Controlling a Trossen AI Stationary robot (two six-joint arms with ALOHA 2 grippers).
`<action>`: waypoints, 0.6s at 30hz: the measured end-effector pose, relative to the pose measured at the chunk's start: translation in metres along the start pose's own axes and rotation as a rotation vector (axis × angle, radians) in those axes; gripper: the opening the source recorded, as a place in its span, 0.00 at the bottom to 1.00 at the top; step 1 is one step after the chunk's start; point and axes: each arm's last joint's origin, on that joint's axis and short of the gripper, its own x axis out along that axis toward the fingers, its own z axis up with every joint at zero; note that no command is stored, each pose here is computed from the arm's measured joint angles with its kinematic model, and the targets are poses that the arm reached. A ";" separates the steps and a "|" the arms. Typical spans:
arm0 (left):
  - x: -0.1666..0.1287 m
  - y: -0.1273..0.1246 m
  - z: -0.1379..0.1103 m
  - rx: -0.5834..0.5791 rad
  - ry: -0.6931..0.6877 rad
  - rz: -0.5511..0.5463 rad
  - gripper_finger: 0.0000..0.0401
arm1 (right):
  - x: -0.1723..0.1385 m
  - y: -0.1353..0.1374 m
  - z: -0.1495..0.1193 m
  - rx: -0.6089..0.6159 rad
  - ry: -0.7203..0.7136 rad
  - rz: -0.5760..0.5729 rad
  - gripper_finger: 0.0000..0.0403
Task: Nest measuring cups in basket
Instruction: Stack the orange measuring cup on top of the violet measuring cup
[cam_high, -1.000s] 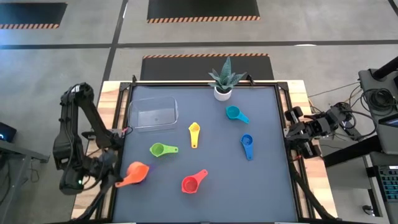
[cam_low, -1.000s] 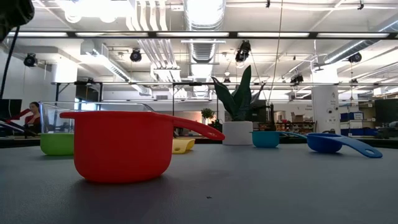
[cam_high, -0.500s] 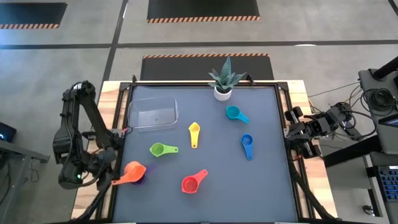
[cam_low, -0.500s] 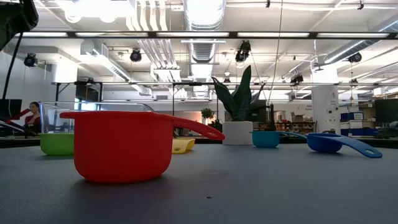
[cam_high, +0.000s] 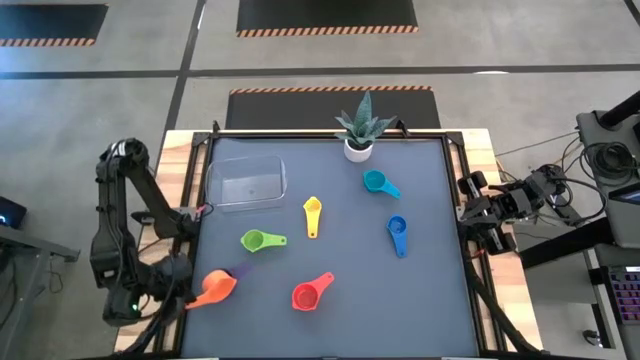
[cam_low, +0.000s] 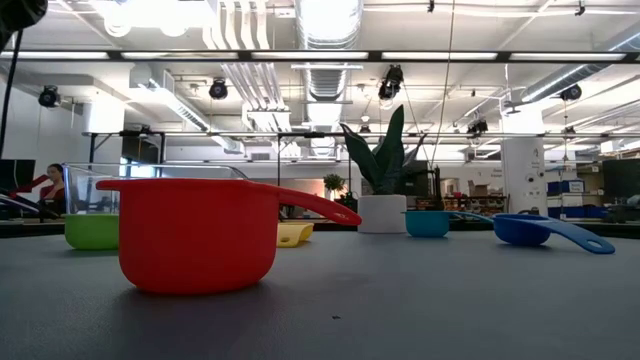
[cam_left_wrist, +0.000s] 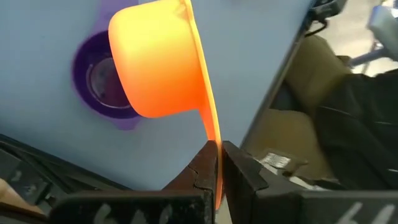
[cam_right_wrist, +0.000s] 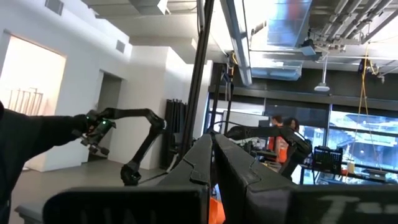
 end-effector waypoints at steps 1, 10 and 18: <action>0.002 0.000 -0.001 0.000 -0.003 0.012 0.00 | 0.000 0.000 0.000 -0.003 0.000 0.000 0.02; 0.007 0.000 -0.005 -0.046 0.039 0.058 0.00 | 0.000 0.000 0.000 -0.013 -0.004 -0.001 0.02; 0.007 0.001 -0.005 -0.067 0.032 0.068 0.01 | 0.000 0.000 0.000 -0.013 -0.004 -0.001 0.02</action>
